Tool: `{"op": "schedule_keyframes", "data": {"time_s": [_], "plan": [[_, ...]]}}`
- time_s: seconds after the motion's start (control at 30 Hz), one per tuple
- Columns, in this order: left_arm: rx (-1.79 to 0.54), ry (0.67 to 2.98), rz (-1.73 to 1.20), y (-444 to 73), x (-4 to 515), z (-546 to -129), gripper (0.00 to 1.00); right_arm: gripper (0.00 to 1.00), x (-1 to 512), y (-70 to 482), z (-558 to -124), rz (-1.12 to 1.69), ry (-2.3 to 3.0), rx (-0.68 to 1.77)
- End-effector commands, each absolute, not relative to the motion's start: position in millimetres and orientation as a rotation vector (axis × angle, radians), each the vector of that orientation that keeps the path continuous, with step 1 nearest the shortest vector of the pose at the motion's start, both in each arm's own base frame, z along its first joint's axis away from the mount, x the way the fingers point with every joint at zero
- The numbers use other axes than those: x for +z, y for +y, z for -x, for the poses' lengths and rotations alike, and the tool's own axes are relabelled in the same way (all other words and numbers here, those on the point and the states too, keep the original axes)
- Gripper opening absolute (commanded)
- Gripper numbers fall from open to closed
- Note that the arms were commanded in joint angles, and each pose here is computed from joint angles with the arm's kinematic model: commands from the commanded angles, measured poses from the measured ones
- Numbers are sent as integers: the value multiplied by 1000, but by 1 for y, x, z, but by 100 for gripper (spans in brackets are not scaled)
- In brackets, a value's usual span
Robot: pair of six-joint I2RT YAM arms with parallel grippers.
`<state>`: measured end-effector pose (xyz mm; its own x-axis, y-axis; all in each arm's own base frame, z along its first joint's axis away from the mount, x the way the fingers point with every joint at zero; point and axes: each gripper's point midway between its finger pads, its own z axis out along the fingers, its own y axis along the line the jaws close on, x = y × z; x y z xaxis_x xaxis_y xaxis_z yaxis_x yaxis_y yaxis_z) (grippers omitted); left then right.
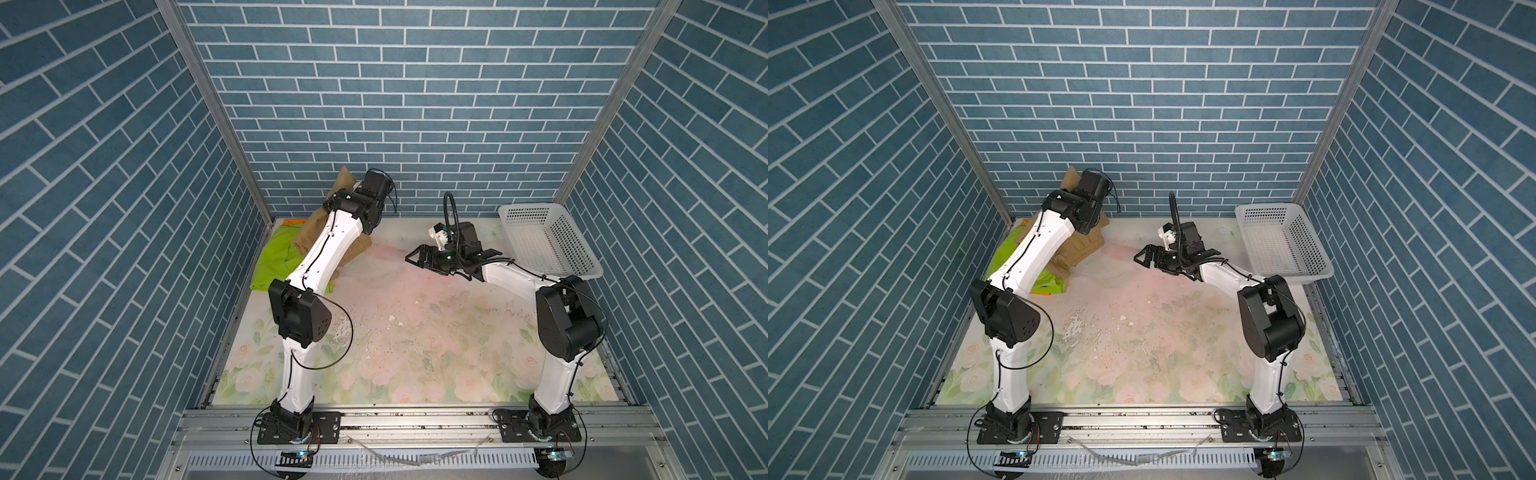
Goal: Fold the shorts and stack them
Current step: 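Lift the khaki shorts with the left gripper toward the lime-green shorts while the right withdraws, then lower the khaki shorts onto the lime-green shorts and open the left gripper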
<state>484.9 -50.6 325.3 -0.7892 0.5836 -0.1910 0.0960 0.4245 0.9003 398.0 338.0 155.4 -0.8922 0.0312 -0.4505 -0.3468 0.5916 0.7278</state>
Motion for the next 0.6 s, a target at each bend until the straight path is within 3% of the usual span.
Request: {"op": "schedule_keyframes", "data": {"time_s": [0.0,0.3,0.57], "plan": [[1333,2227,-494,-19,335,-481,0,99,157,345,-397,244,2423,1255],[1206,2334,-392,49,315,-487,0,99,157,357,-394,265,2446,1276],[1117,2427,-367,97,262,-506,0,99,166,372,-390,326,2418,1267]]}}
